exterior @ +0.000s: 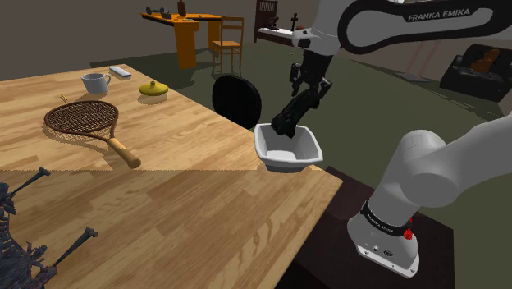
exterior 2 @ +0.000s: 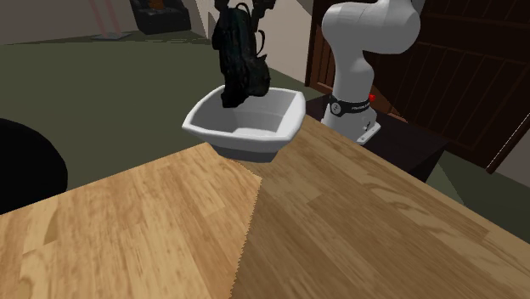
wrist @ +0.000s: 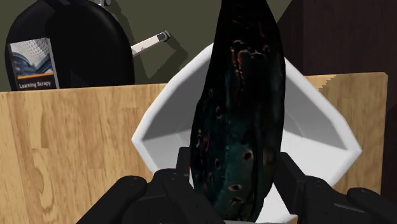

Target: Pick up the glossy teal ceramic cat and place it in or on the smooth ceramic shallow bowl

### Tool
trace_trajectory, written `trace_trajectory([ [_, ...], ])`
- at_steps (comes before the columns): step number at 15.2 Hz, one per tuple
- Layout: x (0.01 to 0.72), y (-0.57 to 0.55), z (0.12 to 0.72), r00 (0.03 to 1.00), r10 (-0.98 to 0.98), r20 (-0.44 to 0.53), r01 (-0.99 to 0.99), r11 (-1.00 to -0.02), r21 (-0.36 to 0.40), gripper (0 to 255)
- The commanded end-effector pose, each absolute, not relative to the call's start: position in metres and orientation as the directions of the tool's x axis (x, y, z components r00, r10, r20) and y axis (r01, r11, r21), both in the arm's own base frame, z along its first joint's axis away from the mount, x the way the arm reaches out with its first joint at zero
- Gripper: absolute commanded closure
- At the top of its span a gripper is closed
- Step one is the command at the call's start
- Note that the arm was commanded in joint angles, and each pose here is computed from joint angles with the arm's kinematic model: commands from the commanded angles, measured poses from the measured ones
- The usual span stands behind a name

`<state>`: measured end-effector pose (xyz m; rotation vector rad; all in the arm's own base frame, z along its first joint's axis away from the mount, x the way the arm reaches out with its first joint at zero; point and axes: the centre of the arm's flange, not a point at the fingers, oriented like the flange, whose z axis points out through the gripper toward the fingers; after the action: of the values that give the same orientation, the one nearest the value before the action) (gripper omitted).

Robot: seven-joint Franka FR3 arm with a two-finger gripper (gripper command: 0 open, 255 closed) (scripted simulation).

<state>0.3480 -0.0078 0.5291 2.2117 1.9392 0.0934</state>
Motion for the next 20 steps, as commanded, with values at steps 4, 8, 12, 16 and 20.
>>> trace_trajectory([
  [4,0.348,-0.009,0.509,0.138,0.987,-0.082,0.974,-0.121,0.192,255],
  [8,0.348,-0.009,0.509,0.138,0.987,-0.082,0.974,-0.121,0.192,255],
  [12,0.348,-0.009,0.509,0.138,0.987,-0.082,0.974,-0.121,0.192,0],
  [16,0.348,-0.009,0.509,0.138,0.987,-0.082,0.974,-0.121,0.192,0],
  [20,0.341,-0.005,0.548,0.138,0.987,-0.082,0.974,-0.121,0.192,0],
])
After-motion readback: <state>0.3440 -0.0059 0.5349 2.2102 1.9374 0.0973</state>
